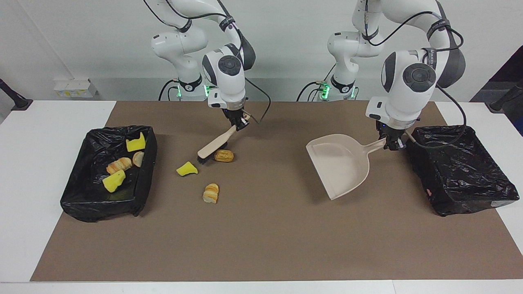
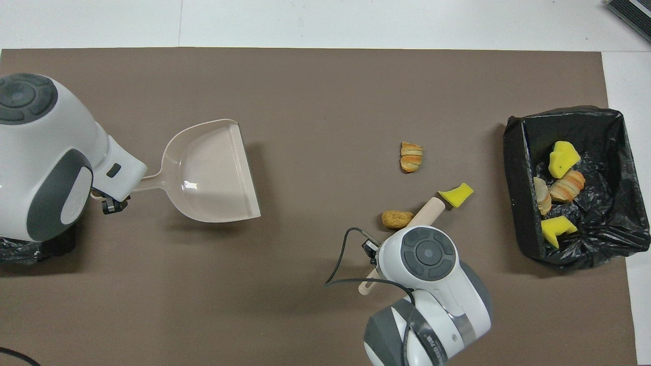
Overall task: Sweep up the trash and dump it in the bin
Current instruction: 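Sweep the bread and sponge toward the dustpan with the right gripper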
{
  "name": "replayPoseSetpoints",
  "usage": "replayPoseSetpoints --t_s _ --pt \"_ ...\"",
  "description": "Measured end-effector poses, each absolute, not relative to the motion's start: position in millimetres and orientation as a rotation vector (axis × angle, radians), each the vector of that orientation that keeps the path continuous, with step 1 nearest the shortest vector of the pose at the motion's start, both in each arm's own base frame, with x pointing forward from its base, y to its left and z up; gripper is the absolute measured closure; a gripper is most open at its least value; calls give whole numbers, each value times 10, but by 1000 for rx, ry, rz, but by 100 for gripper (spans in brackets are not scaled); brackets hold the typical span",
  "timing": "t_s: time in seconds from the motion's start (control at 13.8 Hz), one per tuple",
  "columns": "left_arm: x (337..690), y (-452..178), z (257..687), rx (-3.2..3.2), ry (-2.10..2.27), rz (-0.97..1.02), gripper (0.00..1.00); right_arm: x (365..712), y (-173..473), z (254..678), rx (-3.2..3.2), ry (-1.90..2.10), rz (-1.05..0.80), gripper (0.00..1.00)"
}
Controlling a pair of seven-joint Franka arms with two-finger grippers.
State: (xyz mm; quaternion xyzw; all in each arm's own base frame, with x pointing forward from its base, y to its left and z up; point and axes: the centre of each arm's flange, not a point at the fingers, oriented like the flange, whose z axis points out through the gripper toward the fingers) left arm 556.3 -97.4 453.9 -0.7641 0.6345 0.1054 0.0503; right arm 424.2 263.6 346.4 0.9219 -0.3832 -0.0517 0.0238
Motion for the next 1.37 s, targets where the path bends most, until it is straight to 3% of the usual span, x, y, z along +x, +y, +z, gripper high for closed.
replayPoseSetpoints --t_s 0.29,0.65,1.08,1.37 --pt "5321 -1285 4240 -2244 2020 343 68 4647 2831 3607 2906 -1196 -136 74" --pt "4981 -1607 3902 -2226 2035 408 68 4865 3001 4045 2938 -1060 -188 74" --pt "4863 -1626 3691 -2264 1982 350 68 4990 2359 4390 2961 -782 -285 74" --pt "4876 -1613 3703 -2267 1977 343 68 5054 1733 4209 2950 -625 -349 74"
